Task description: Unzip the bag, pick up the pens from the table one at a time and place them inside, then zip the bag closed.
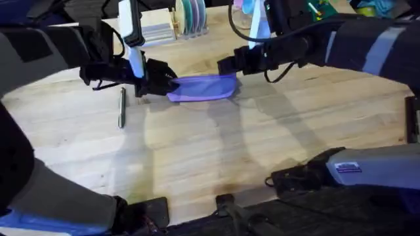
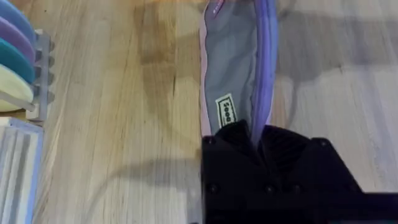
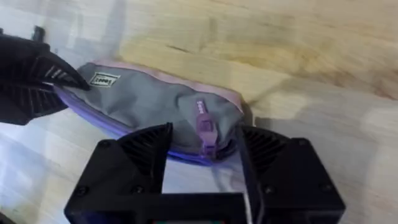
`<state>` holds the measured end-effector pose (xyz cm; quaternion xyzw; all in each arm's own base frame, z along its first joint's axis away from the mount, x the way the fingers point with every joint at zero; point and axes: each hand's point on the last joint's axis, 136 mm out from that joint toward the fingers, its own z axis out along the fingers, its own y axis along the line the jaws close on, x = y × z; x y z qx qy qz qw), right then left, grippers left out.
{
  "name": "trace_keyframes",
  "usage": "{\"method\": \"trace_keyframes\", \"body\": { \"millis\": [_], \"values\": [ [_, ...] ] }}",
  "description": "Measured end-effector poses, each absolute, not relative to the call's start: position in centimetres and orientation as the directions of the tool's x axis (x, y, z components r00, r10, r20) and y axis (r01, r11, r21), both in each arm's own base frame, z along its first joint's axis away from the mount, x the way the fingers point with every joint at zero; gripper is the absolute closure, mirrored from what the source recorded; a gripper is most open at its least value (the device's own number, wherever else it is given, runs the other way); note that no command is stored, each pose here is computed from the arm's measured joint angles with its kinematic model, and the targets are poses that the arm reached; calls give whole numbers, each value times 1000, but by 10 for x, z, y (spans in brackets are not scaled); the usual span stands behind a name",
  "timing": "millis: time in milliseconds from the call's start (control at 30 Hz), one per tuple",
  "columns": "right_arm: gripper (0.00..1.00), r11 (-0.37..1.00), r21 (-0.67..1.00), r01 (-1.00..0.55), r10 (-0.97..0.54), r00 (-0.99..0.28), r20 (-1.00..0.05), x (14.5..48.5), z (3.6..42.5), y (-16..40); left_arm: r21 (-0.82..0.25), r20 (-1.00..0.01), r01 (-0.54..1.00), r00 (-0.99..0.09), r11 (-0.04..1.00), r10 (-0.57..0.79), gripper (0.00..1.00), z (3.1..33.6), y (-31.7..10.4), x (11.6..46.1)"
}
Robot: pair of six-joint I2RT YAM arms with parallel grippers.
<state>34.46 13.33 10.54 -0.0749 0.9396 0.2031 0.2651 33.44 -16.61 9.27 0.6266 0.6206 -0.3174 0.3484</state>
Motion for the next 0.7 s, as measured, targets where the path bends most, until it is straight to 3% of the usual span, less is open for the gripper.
{"method": "trace_keyframes", "body": {
  "millis": [200, 600, 700],
  "values": [
    [484, 908, 344, -241, -36, -861, -508, 340, 102, 133, 42, -830, 999, 28, 13, 557, 958, 93, -166, 334],
    [944, 922, 318, -220, -37, -870, -493, 342, 93, 126, 42, -830, 999, 28, 13, 557, 958, 93, -166, 334],
    [967, 922, 317, -220, -37, -869, -494, 342, 94, 126, 42, -830, 999, 27, 13, 557, 958, 93, -166, 334]
  ]
}}
